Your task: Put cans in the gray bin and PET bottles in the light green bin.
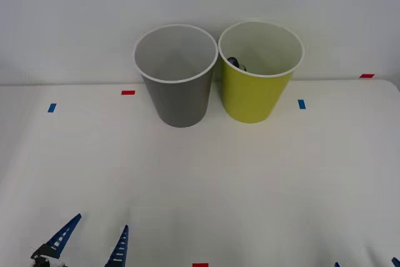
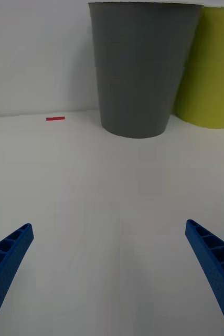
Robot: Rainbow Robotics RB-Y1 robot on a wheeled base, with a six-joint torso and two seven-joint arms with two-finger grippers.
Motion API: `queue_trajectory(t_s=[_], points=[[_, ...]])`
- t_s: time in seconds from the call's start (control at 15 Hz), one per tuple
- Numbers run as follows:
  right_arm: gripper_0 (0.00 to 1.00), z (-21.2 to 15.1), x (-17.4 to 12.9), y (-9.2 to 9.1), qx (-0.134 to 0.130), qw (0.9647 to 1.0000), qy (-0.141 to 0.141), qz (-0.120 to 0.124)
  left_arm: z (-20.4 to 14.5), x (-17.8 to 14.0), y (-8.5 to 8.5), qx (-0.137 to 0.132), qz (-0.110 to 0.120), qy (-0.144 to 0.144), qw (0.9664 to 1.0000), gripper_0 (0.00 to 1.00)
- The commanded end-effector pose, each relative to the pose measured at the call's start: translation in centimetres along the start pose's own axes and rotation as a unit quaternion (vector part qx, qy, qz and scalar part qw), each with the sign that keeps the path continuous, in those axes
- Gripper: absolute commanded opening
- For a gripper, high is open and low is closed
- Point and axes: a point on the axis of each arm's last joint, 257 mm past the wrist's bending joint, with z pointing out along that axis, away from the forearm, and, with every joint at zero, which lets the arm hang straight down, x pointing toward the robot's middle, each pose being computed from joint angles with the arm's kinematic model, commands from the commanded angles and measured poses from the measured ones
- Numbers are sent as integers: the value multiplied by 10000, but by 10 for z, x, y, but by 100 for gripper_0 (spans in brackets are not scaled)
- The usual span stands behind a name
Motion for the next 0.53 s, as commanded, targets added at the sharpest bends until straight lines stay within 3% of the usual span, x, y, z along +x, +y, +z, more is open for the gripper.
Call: queue_trajectory(t_s=[0.07, 0.4, 0.53], points=[[100, 0, 0, 0, 0, 10000, 0, 0, -4, 14, -2, -185, 138, 36, 9997, 100], [100, 0, 0, 0, 0, 10000, 0, 0, -27, 31, -3, -189, 429, 339, 9983, 100], [100, 0, 0, 0, 0, 10000, 0, 0, -40, 39, -3, -247, 894, 515, 9944, 100]])
